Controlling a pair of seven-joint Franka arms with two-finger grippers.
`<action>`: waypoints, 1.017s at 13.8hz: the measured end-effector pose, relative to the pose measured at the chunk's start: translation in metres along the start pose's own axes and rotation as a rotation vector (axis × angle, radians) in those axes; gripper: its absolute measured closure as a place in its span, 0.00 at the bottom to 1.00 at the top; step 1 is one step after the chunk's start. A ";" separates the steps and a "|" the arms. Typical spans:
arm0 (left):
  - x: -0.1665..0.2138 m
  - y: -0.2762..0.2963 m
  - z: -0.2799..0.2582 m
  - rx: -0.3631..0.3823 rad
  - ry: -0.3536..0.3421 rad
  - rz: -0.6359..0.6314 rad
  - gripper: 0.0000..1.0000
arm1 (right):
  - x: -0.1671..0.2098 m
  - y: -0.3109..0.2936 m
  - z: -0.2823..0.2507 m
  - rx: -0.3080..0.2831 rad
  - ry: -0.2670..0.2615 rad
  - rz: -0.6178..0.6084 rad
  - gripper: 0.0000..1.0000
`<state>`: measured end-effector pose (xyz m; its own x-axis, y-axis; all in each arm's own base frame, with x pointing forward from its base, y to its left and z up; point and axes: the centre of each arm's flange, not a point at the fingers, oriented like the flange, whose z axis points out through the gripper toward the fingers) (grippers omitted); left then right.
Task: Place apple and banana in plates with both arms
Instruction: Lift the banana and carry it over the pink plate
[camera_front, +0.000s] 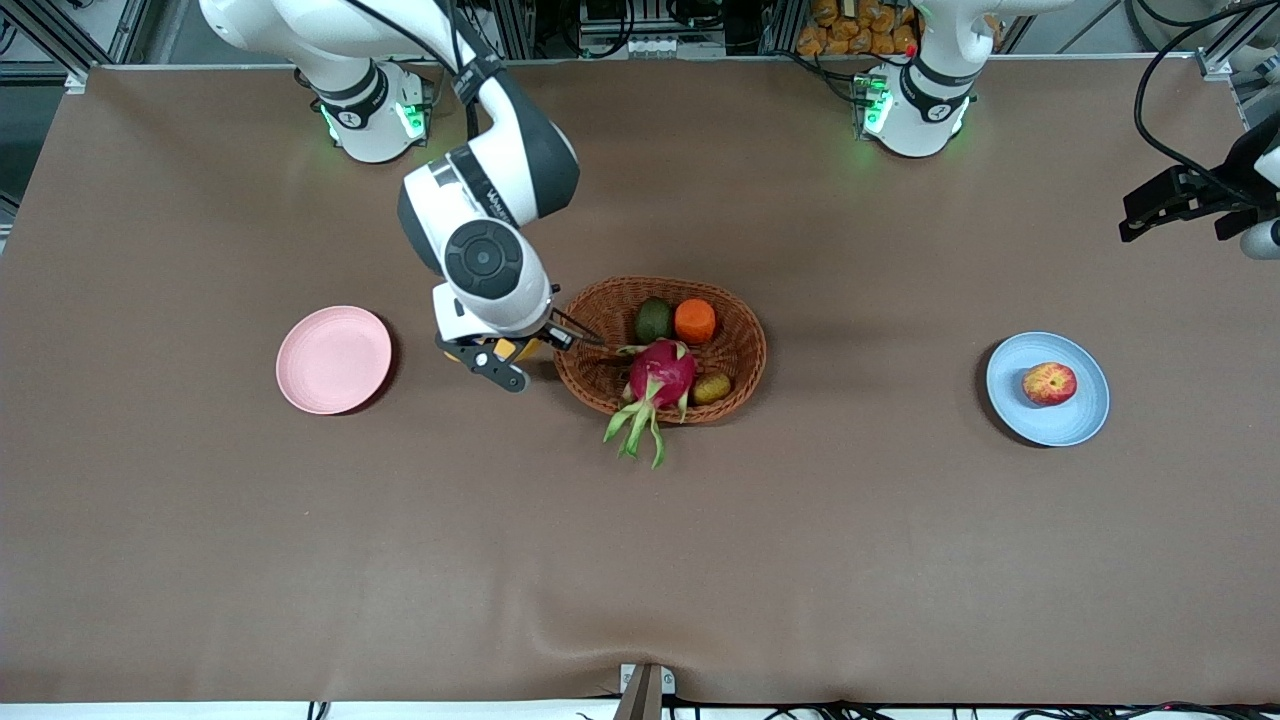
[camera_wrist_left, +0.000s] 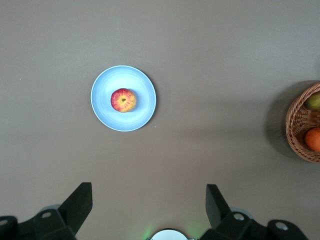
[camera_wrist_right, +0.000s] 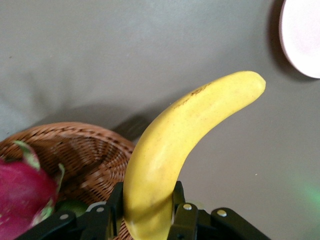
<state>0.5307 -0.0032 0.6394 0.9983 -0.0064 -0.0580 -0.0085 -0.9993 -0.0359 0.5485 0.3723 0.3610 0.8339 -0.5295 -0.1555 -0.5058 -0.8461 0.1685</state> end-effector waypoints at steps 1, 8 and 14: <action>0.000 0.001 0.000 0.000 0.000 0.002 0.00 | 0.003 0.003 0.003 -0.011 0.003 -0.001 0.58; 0.002 0.004 0.003 0.001 -0.005 0.007 0.00 | 0.048 0.038 0.037 -0.113 0.027 0.036 0.58; 0.002 0.005 0.002 0.001 -0.003 0.010 0.00 | 0.100 0.086 0.067 -0.205 0.021 0.030 0.58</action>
<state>0.5324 -0.0085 0.6373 0.9980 -0.0160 -0.0618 -0.0182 -0.9992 -0.0364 0.5736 0.2421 0.2946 0.8248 -0.5508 -0.1277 -0.4764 -0.7986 0.3677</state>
